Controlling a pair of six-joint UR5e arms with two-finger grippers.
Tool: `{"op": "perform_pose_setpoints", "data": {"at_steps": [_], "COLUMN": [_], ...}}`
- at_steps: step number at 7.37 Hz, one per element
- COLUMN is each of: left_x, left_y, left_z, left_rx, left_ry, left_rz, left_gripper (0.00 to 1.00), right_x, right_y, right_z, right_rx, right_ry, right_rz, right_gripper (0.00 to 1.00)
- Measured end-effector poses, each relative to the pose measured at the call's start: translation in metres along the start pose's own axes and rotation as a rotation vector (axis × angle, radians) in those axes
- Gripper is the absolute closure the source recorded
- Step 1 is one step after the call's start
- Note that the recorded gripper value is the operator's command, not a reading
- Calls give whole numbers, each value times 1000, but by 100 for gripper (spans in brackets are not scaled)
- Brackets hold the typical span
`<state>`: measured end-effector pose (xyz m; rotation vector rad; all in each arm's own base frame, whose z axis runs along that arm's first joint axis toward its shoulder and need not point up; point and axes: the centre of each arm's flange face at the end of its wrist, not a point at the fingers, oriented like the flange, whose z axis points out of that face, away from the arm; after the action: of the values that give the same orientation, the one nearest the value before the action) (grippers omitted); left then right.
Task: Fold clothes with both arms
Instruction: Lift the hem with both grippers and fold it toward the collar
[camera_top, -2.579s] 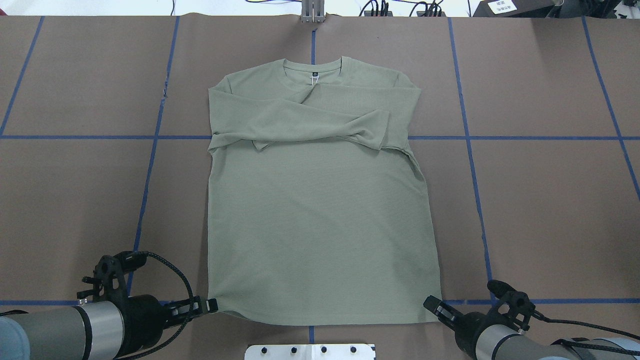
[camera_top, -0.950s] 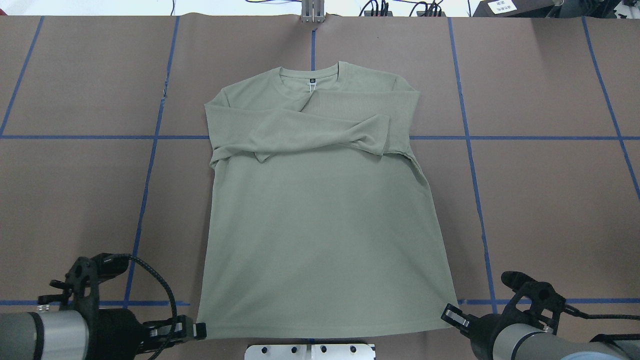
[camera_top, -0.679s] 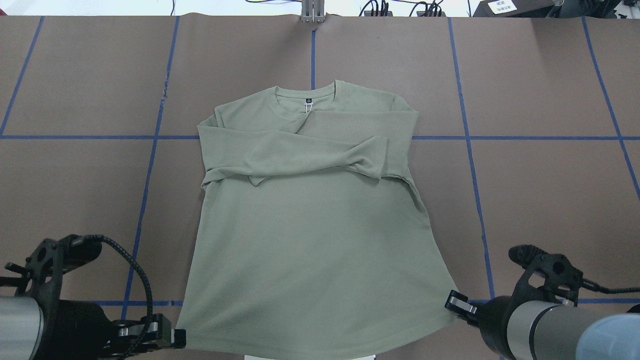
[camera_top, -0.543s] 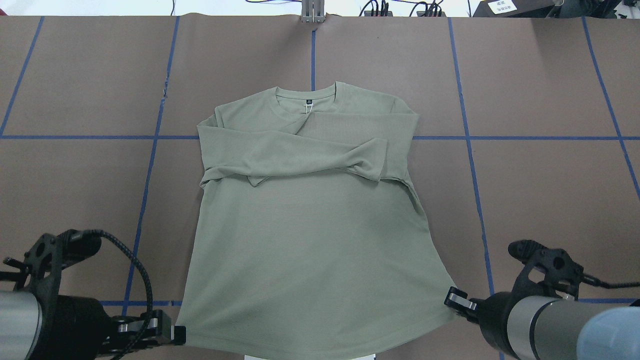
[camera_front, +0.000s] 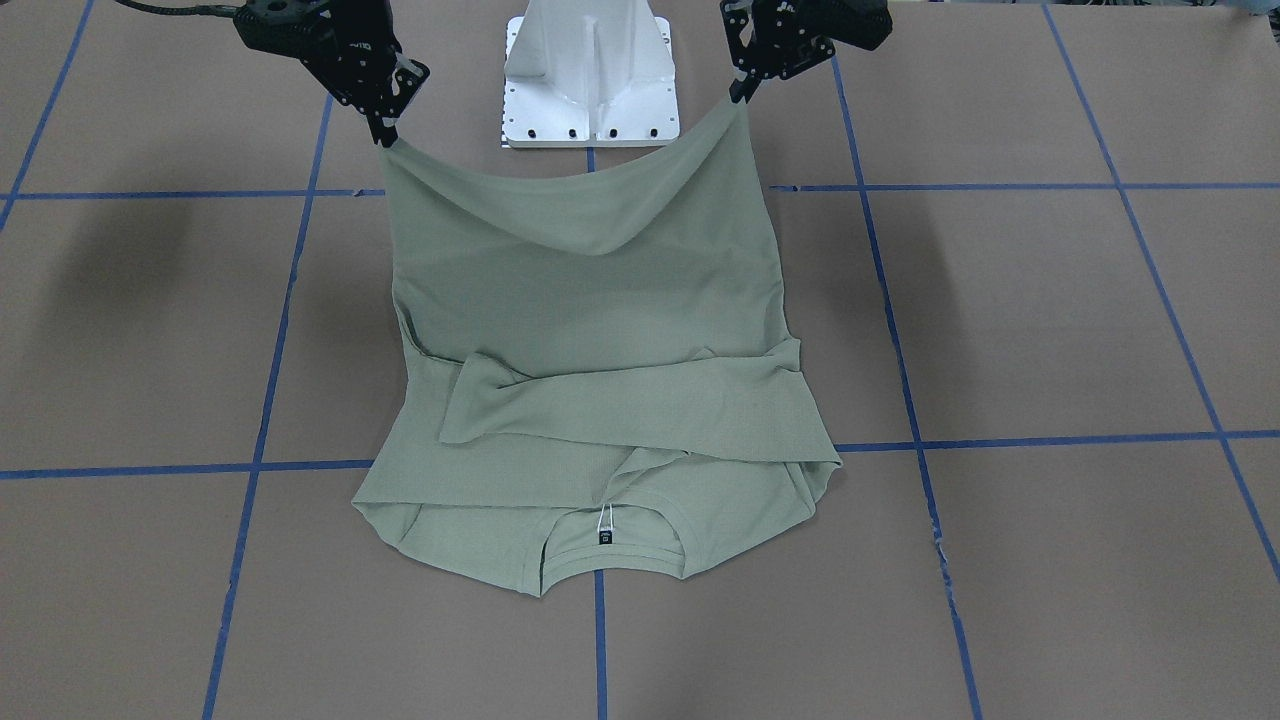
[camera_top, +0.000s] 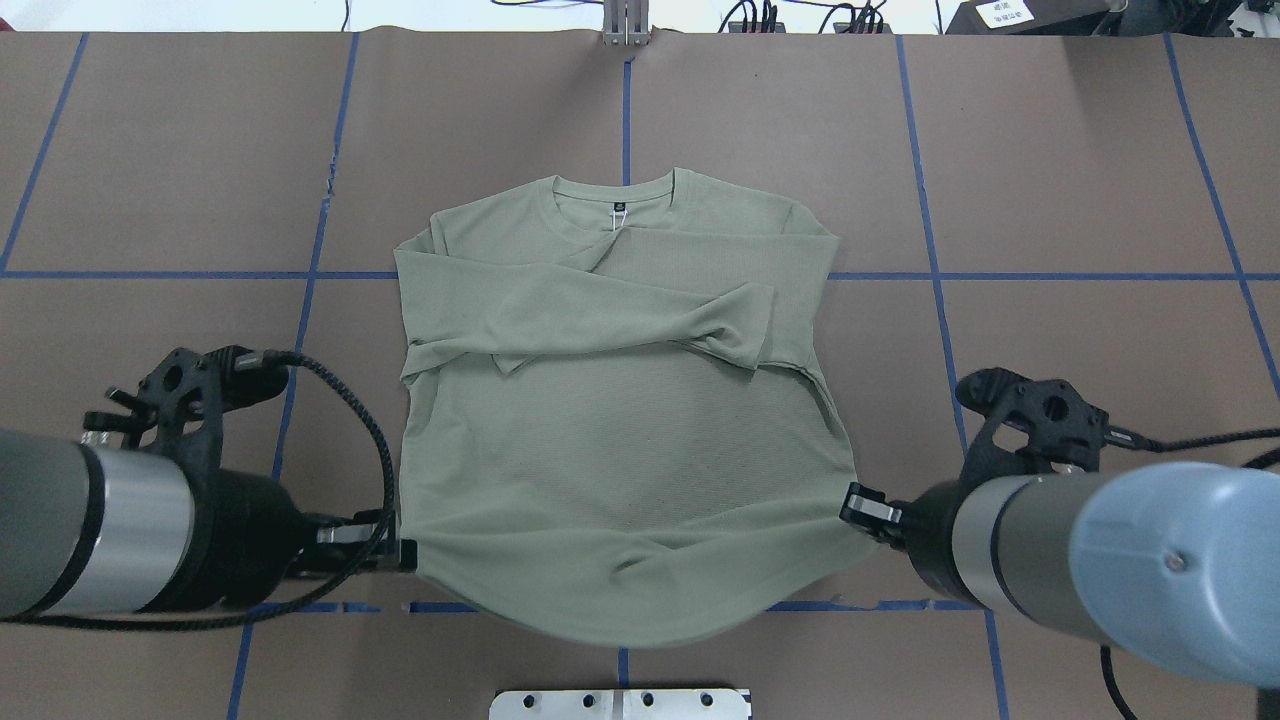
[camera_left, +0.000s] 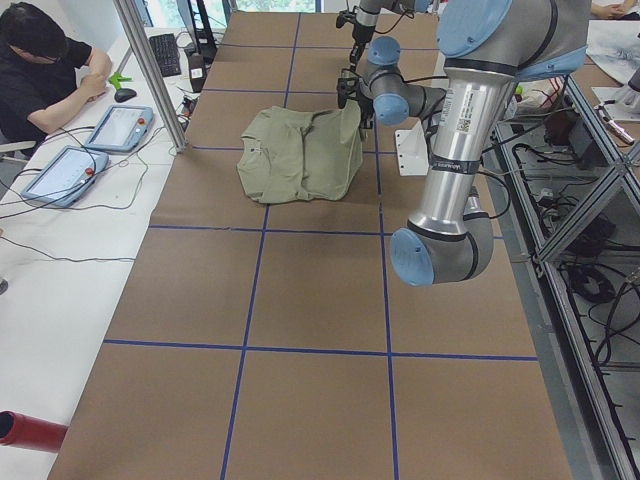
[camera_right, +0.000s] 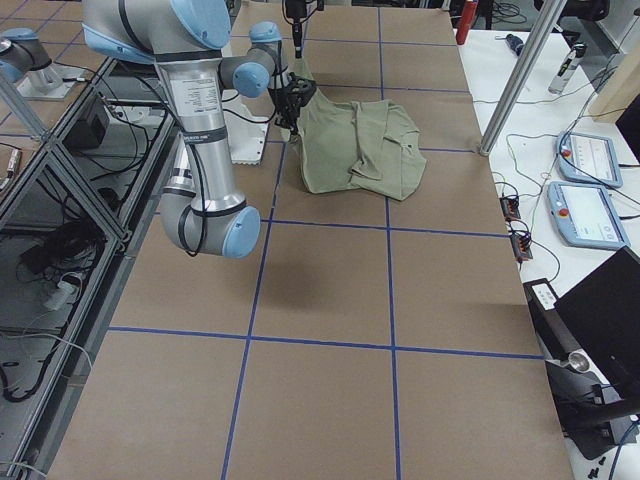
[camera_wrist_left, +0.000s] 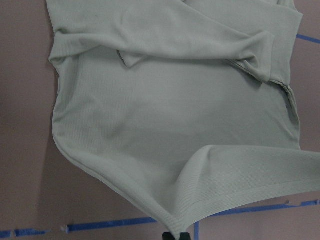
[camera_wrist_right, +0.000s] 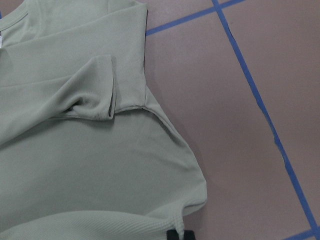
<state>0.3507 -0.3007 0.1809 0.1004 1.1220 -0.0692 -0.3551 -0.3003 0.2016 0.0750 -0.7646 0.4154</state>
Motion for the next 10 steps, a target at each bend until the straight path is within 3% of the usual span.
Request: {"op": "perform_pose_setpoints", "data": {"at_steps": [1, 5, 7, 10], "left_x": [1, -37, -49, -88], "left_y": [-27, -159, -226, -284], "left_z": [18, 22, 49, 123], "left_rx": [28, 146, 174, 179], "left_ry": [-26, -142, -193, -222], "left_rz": [24, 118, 140, 153], "left_gripper": [100, 100, 100, 100], "right_x": [-11, -62, -78, -111], "right_y": [-19, -99, -154, -215], "right_z": [7, 33, 70, 152], "right_rx": [16, 73, 115, 131], "right_ry": [13, 19, 13, 52], "right_rz": [-11, -10, 3, -6], "right_gripper": [100, 100, 100, 100]}}
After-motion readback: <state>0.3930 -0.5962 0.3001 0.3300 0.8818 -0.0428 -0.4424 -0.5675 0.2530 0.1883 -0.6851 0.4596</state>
